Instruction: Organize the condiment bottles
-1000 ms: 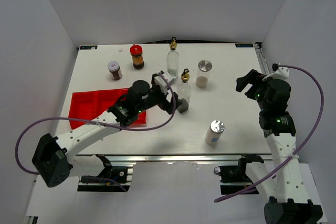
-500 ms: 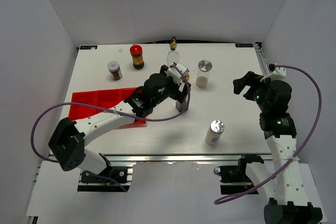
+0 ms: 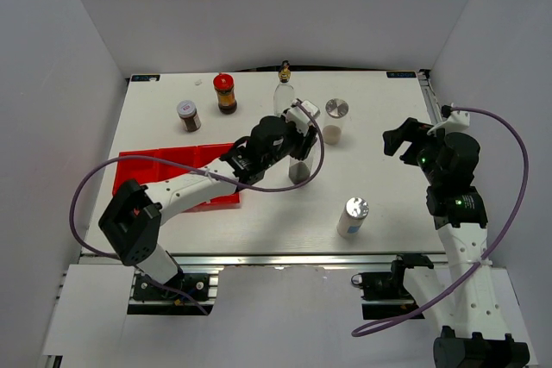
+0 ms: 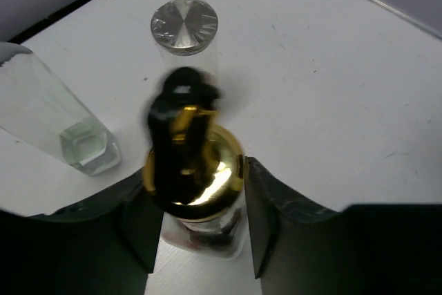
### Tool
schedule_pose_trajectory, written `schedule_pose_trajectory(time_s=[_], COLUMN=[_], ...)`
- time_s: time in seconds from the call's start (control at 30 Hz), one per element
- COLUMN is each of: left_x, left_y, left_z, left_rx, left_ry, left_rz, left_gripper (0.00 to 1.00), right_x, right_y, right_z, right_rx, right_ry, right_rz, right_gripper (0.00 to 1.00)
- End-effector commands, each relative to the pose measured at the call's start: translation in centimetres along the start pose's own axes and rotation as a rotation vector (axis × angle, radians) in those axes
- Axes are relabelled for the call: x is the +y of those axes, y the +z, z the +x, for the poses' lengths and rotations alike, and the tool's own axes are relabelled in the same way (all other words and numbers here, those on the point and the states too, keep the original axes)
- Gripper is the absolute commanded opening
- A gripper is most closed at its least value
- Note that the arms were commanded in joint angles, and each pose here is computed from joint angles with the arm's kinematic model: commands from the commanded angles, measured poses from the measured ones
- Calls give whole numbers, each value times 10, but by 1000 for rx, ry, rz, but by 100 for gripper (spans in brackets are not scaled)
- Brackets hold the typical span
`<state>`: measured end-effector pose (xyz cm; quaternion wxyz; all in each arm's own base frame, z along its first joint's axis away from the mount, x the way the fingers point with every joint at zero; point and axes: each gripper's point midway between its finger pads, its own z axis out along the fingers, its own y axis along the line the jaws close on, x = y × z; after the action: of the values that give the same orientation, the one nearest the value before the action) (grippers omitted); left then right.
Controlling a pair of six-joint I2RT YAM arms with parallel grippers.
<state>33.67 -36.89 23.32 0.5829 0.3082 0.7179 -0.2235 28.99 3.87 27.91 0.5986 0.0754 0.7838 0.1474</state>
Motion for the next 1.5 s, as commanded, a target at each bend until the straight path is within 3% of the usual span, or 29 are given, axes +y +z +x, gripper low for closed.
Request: schedule_pose_trajectory(time_s=[0.0, 0.03, 0.07, 0.17, 0.2, 0.23, 0.43, 0.7, 0.73, 0.83, 0.93, 1.1, 1.3, 1.47], left_x=[-4, -5, -4, 8, 12, 16, 65, 141, 160, 202, 249, 290, 310, 334], left_y=[0, 0, -1, -12, -15, -20, -73, -175, -200, -245, -280, -353, -388, -392], left_z=[-43, -45, -48, -68, -73, -82, -136, -165, -161, -144, -131, -111, -92, -67], left_rx=[-95, -95, -99, -142, -153, -171, -269, -310, -311, -262, -274, -300, -287, -255], left_ry=[-15, -17, -54, -104, -117, -130, -235, -301, -323, -329, -391, -419, -409, -415], left_rz=[16, 16, 7, -66, -87, -110, -368, -833, -996, -1257, -1416, -1688, -1848, -1913], left_gripper=[55, 48, 35, 18, 5, 0, 0, 0, 0, 0, 0, 0, 0, 0], right_x=[4, 4, 4, 5, 5, 5, 5, 4, 4, 4, 6, 5, 4, 2], right_y=[1, 2, 2, 1, 1, 0, 0, -1, -2, -2, -3, -4, -2, -2], right_z=[-8, -7, -7, -8, -8, -9, -8, -8, -8, -9, -9, -9, -7, -7], right_rx=[-30, -25, -23, -28, -29, -32, -34, -36, -37, -37, -38, -41, -29, -30], right_ry=[-26, -27, -27, -28, -28, -28, -25, -19, -19, -18, -15, -14, -12, -8], right_rz=[-25, -25, -26, -31, -30, -31, -30, -26, -24, -24, -30, -26, -22, -11], right_gripper=[89, 89, 90, 89, 89, 89, 89, 89, 89, 89, 89, 89, 89, 89])
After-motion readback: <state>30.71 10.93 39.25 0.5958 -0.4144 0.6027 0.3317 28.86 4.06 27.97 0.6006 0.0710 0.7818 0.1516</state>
